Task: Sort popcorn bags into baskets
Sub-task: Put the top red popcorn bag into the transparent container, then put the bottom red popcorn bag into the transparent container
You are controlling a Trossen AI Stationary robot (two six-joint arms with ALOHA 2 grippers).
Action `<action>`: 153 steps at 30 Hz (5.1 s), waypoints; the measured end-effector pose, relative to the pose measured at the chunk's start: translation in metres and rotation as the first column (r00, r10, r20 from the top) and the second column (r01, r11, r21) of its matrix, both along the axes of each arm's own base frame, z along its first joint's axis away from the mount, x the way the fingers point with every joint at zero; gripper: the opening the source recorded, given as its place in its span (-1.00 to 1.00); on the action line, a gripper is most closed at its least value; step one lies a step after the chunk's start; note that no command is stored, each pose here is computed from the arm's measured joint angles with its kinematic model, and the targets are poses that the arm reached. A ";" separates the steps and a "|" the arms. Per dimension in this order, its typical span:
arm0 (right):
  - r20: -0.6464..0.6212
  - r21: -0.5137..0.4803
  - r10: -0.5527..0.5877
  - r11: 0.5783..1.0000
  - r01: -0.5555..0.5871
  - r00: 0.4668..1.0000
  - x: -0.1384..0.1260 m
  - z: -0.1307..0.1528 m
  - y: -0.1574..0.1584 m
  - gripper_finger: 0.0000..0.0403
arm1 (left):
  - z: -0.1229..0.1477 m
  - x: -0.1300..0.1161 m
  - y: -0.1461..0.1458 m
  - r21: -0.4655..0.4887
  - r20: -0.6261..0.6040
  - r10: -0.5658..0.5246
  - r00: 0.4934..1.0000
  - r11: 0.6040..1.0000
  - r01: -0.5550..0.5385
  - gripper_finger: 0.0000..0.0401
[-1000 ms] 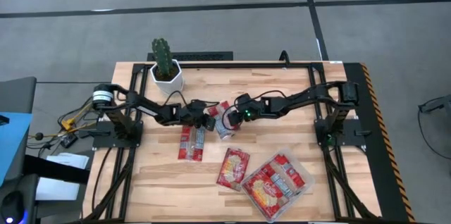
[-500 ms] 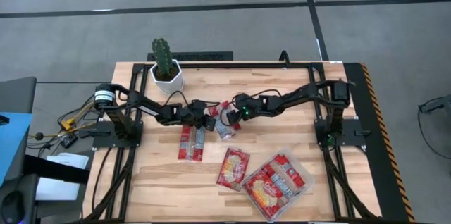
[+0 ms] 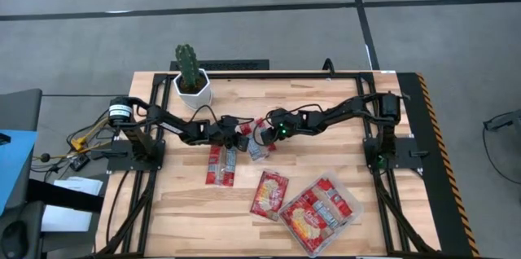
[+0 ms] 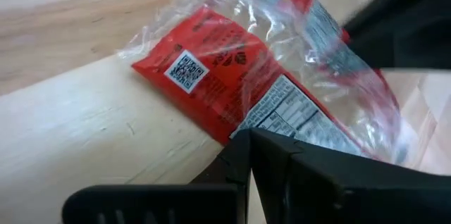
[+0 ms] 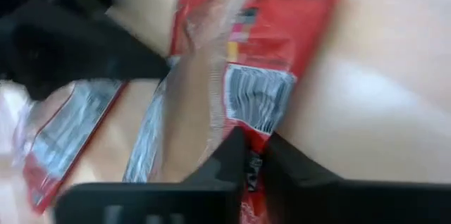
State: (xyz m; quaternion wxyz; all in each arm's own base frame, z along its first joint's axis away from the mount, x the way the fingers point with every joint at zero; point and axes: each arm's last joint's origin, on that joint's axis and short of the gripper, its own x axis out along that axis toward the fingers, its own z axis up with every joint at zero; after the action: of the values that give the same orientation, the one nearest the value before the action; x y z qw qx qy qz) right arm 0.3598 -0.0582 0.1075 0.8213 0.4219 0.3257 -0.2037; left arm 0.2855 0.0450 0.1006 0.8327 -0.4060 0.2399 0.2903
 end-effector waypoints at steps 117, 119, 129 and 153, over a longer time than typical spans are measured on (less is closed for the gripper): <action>-0.024 -0.075 -0.336 0.940 0.333 0.942 -0.110 0.138 0.112 0.27 | 0.006 0.074 -0.025 -0.144 -0.180 -0.183 0.966 0.977 0.159 -1.00; -0.029 -0.062 -0.350 0.936 0.348 0.936 -0.096 0.128 0.109 0.27 | 0.006 0.074 -0.024 -0.156 -0.179 -0.168 0.969 0.978 0.141 -1.00; -0.112 0.019 -0.368 0.928 0.373 0.923 -0.063 0.084 0.105 0.27 | 0.004 0.071 -0.008 -0.214 -0.180 -0.108 0.978 0.974 0.068 -1.00; -0.154 0.224 -0.322 0.909 0.351 0.934 -0.017 0.014 0.089 0.13 | 0.002 0.068 0.004 -0.201 -0.170 -0.104 0.980 0.977 0.069 -1.00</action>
State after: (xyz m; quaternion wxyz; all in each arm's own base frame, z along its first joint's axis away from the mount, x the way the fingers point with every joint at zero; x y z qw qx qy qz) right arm 0.3431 0.0307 0.1211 0.6947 0.5586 0.3171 -0.3237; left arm 0.3532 0.0486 0.1023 0.7760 -0.4465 0.3586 0.2643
